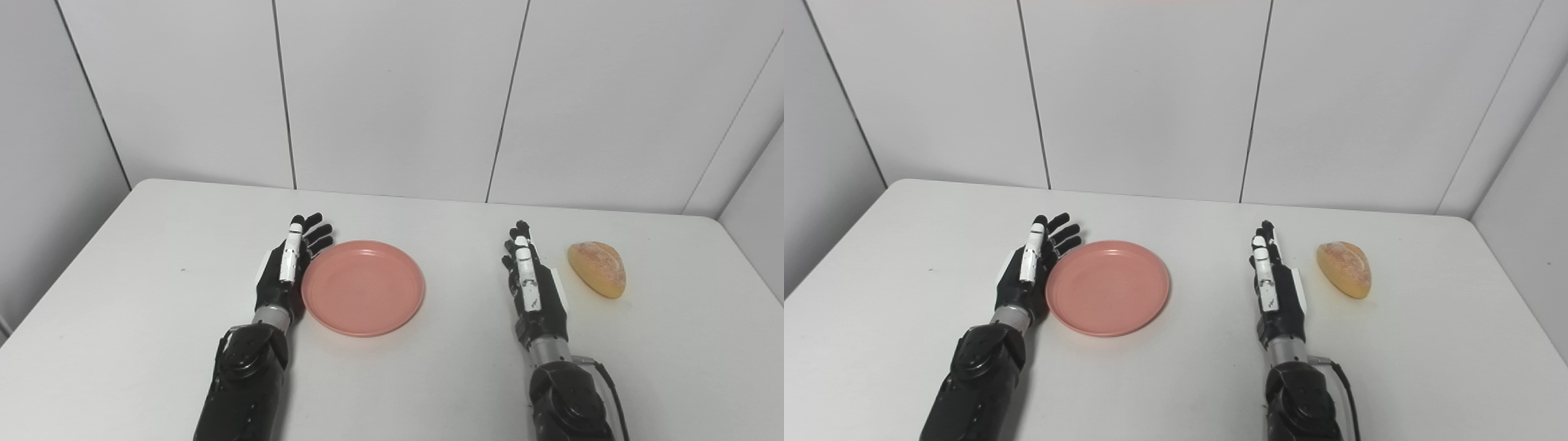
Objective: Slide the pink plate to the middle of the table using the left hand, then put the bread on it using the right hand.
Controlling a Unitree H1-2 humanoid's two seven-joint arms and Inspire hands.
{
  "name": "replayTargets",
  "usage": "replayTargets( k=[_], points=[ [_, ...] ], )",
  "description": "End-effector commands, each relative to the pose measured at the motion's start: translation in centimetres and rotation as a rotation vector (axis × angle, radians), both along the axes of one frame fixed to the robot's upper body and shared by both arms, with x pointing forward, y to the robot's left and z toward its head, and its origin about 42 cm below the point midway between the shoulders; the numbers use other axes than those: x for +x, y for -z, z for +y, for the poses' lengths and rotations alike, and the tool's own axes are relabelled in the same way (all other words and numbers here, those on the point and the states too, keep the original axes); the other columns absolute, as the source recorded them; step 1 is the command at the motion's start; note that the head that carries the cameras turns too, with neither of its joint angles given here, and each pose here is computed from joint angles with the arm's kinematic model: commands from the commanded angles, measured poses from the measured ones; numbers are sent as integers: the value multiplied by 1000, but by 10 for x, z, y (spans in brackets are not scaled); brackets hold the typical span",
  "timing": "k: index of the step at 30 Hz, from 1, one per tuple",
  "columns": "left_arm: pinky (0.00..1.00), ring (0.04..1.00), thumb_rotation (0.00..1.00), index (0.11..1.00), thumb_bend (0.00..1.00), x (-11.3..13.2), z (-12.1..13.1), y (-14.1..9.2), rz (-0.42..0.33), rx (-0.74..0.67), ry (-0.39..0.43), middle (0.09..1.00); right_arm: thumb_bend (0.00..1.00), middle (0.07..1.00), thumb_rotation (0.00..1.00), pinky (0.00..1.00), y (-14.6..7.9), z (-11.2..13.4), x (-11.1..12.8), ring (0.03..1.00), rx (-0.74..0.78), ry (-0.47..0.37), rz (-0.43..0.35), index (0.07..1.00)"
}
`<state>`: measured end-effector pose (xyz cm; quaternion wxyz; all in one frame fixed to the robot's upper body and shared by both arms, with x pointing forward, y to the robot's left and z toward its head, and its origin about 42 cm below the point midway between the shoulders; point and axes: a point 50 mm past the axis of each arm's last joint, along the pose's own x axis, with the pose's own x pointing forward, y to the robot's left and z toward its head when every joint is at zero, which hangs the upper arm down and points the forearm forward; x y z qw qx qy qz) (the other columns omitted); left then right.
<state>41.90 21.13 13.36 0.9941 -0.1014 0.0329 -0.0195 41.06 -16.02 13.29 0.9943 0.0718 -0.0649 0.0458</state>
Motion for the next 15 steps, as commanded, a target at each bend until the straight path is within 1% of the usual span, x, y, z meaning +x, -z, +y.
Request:
replayTargets(
  k=[1,4,6,7,10,12,15],
  points=[
    [851,851,1000,839,394,0,-8,2,-5,14,39,842,513,1000,917,1000,-23,12,8,1000,15,-13,-72,1000],
    [843,842,1000,834,397,-3,-14,6,-2,16,46,834,510,1000,922,1000,-23,17,7,1000,15,1,-87,1000],
    [824,824,1000,816,398,-6,-20,7,-5,10,36,815,511,1000,929,1000,-23,18,6,1000,8,-4,-90,1000],
    [827,830,1000,816,394,-8,-22,8,-11,11,42,817,516,1000,917,1000,-23,19,6,1000,9,-6,-89,1000],
    [847,847,1000,826,391,-12,-30,11,-22,17,81,830,524,1000,893,1000,-23,22,7,1000,14,-9,-91,1000],
    [858,863,1000,851,405,-16,-35,12,-23,35,107,850,527,1000,886,1000,-22,24,7,1000,16,-10,-91,1000],
    [868,870,1000,862,413,-20,-41,12,-22,42,124,859,531,1000,874,1000,-22,25,7,1000,16,-8,-93,1000]
  ],
)
